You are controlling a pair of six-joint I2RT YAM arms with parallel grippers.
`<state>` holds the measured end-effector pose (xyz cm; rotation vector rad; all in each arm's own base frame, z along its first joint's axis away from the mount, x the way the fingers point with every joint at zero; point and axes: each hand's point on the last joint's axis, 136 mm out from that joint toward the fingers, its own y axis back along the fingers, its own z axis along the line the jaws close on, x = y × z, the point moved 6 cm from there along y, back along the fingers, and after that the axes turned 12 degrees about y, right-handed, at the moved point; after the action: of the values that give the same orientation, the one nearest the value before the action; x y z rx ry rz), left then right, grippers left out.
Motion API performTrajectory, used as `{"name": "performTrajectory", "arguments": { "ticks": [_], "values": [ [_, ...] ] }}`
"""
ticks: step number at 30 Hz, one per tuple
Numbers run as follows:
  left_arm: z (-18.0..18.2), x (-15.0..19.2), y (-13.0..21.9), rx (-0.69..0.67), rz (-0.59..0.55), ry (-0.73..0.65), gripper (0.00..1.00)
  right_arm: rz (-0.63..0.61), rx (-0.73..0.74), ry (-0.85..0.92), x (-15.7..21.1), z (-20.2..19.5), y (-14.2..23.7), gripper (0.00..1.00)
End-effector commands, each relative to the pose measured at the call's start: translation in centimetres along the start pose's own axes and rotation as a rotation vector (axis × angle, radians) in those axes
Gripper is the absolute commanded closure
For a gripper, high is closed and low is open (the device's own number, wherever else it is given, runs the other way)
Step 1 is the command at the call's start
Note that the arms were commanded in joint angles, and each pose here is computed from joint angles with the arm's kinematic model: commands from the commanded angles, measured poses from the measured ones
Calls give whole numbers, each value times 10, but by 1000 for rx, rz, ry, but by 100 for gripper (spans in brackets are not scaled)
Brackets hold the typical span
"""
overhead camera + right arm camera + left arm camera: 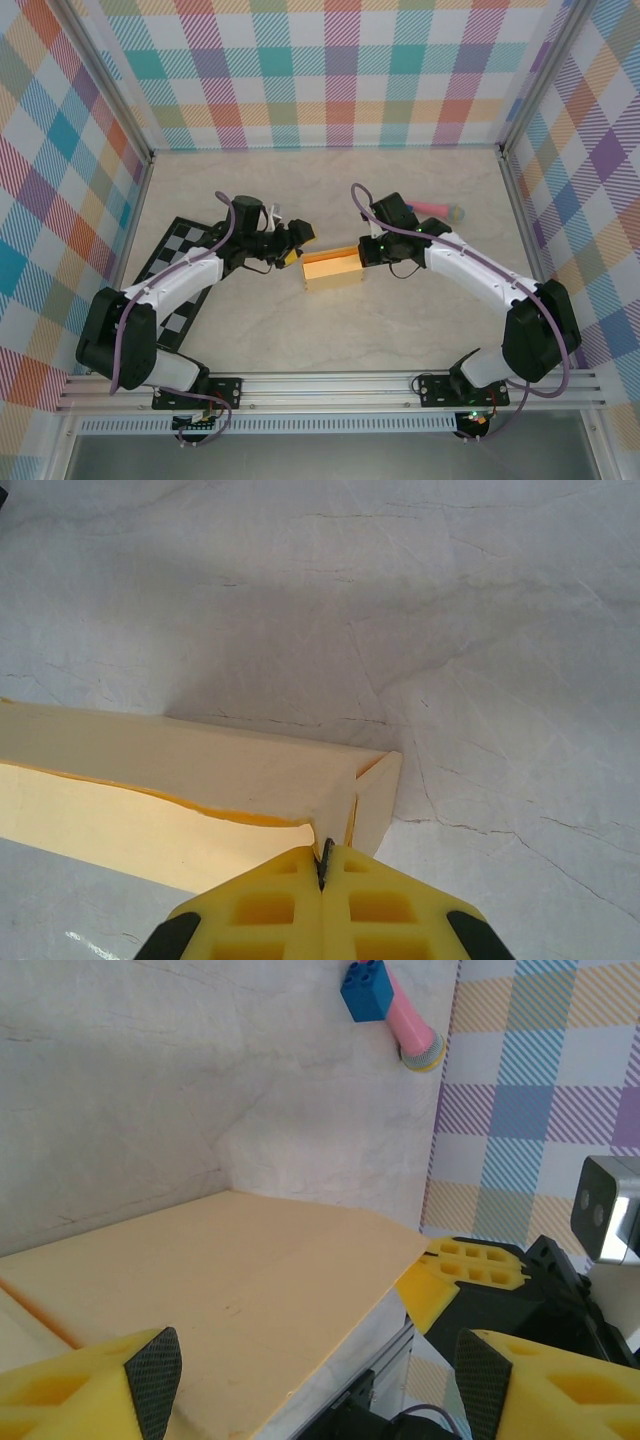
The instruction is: Fold the paper box
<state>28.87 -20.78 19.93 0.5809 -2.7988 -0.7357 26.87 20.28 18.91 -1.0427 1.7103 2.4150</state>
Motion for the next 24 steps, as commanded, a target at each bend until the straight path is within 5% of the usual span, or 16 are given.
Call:
{"name": "performTrajectory", "arguments": {
  "ticks": [1,13,24],
  "values": [
    [-1,9,-5,21,58,17,25,-8,-14,-5,-7,5,2,100],
    [7,-2,16,-90,14,-45,20,-2,7,-12,-6,3,2,100],
    [-6,6,11,-1,80,17,19,3,-4,-20,-8,4,-1,100]
  ]
}}
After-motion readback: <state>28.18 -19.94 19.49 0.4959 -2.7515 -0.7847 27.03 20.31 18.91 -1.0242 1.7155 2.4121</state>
